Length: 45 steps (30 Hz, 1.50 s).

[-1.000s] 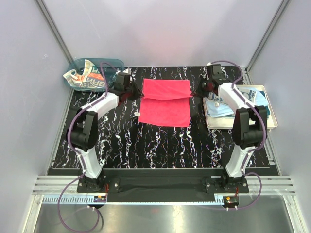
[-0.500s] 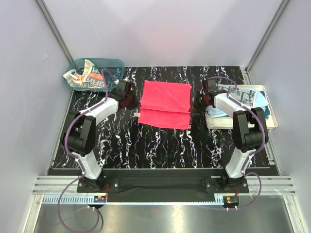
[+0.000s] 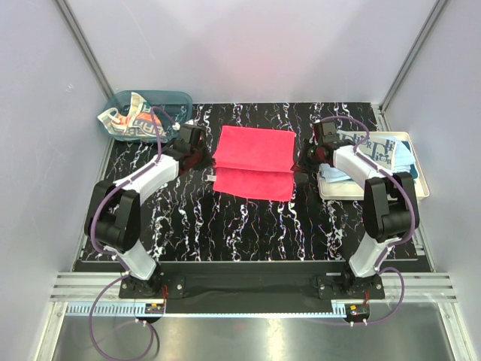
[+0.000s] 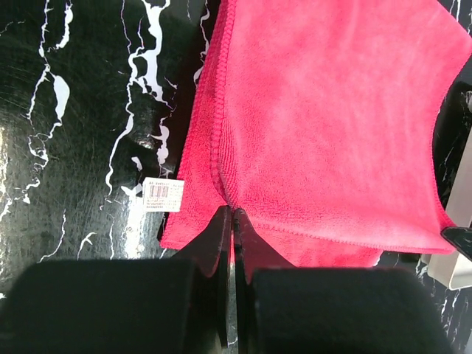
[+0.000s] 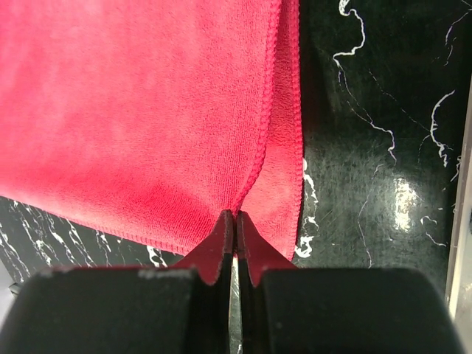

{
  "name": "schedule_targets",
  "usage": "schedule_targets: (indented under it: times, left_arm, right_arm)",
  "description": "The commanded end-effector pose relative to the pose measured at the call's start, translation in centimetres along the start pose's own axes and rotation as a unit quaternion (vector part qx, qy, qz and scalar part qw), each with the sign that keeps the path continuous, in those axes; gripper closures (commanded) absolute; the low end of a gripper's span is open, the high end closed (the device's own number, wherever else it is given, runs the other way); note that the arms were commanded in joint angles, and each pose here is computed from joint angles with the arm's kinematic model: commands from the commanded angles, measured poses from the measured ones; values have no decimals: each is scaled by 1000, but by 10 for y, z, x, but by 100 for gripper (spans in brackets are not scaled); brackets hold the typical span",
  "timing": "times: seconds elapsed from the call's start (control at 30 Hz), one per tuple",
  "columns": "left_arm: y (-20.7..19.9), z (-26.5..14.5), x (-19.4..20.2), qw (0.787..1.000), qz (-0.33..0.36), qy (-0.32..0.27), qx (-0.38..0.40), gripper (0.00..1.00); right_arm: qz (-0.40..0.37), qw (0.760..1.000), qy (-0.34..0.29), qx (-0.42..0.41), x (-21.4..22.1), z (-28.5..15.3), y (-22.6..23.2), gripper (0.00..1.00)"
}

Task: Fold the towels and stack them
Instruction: Fold the towel

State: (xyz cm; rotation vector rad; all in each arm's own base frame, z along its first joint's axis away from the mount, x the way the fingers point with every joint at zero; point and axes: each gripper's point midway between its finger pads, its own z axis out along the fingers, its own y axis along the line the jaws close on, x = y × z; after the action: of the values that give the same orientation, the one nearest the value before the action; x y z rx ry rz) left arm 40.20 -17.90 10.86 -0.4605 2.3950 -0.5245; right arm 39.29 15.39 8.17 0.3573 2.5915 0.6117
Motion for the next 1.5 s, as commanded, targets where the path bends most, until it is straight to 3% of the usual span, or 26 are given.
schedule_targets:
  times: [0.0,0.37,0.67,0.9,1.23,1.47]
  left_arm:
    - [1,-5,-3,1000,-1,-20,-1,100]
    - [4,2,7,1000,-7,-8,-1,100]
    - [-10,-28,-13,999,-5,-40,16,100]
    - [-5,-30,-2,999,-7,-28,17,100]
    - [17,-10,23,1000,-13,-3,-5,100]
    - [10,-10,21,1000,-13,5,5,100]
  right_arm:
    - [-11,1000,-26,-8,-10,-14,11,100]
    - [-6,1000,-8,0,8,-4,0,100]
    - [-18,999,-33,-8,-6,-34,16,100]
    - [-21,999,-38,-14,4,-46,20,100]
    - [-12,1000,11,-1,41,-11,2,100]
    - [-19,1000,2,9,34,-13,3,100]
